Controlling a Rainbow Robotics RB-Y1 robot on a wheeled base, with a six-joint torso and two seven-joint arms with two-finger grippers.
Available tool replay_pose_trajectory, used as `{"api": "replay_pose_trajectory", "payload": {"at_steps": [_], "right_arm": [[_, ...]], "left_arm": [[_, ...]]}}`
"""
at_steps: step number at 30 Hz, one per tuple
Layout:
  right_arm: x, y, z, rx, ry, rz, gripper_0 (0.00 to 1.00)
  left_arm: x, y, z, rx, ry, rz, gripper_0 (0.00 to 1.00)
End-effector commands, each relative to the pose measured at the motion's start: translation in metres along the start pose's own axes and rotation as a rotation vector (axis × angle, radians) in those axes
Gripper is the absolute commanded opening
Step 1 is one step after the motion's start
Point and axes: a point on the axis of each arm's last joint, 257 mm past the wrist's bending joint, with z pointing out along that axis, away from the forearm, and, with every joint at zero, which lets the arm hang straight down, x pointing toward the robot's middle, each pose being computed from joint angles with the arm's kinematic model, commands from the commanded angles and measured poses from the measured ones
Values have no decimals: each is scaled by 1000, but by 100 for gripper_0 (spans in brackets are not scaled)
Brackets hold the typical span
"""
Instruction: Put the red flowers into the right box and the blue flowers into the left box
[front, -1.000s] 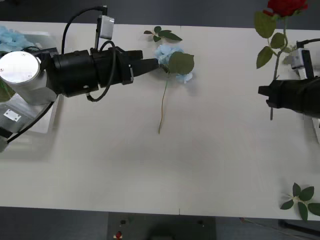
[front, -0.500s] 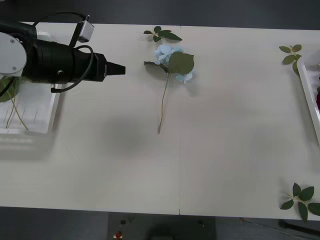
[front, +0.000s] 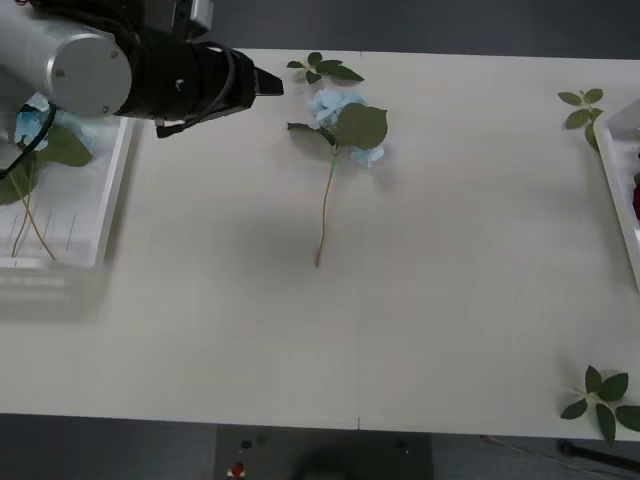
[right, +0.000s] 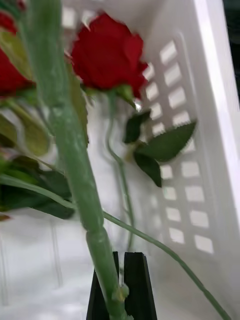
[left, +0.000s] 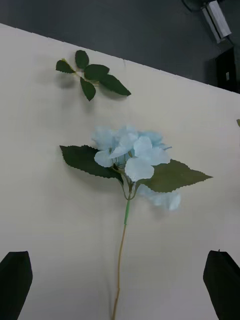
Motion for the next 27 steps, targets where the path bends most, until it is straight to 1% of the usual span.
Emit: {"api": "replay_pose_trajectory", "payload": {"at_steps": [1, 6, 7, 8, 9, 11, 12, 13, 20, 23, 25, 27], "right_arm": [[9, -18, 19, 49, -50, 58, 0], [13, -14, 31, 62, -75, 75, 0], [11, -15, 32, 65, -78, 77, 30], [9, -18, 32, 71, -83, 76, 55], [5, -21, 31, 79, -89, 70, 69], [2, -23, 31, 84, -96, 65, 82], [1, -23, 31, 83, -99, 67, 85], [-1, -23, 30, 83, -103, 69, 86], [-17, -7, 30, 45, -144, 80, 85], [-33, 4, 25, 18, -169, 88, 86], [-59, 21, 16, -33, -186, 122, 85], [-79, 40, 4, -80, -172, 131, 86]], "left_arm": [[-24, -25, 12, -26, -41, 7, 100], [-27, -26, 37, -106, -71, 17, 100], [-25, -26, 41, -114, -69, 23, 100], [-23, -26, 46, -124, -64, 23, 100], [-21, -26, 52, -131, -61, 23, 100], [-15, -26, 62, -146, -51, 24, 100], [-13, -25, 67, -158, -48, 35, 100], [-8, -25, 73, -174, -42, 50, 100], [18, -26, 107, -259, -2, 117, 100], [25, -25, 114, -277, 5, 125, 100], [31, -26, 122, -289, 7, 129, 100], [34, -26, 127, -298, 2, 135, 100]]}}
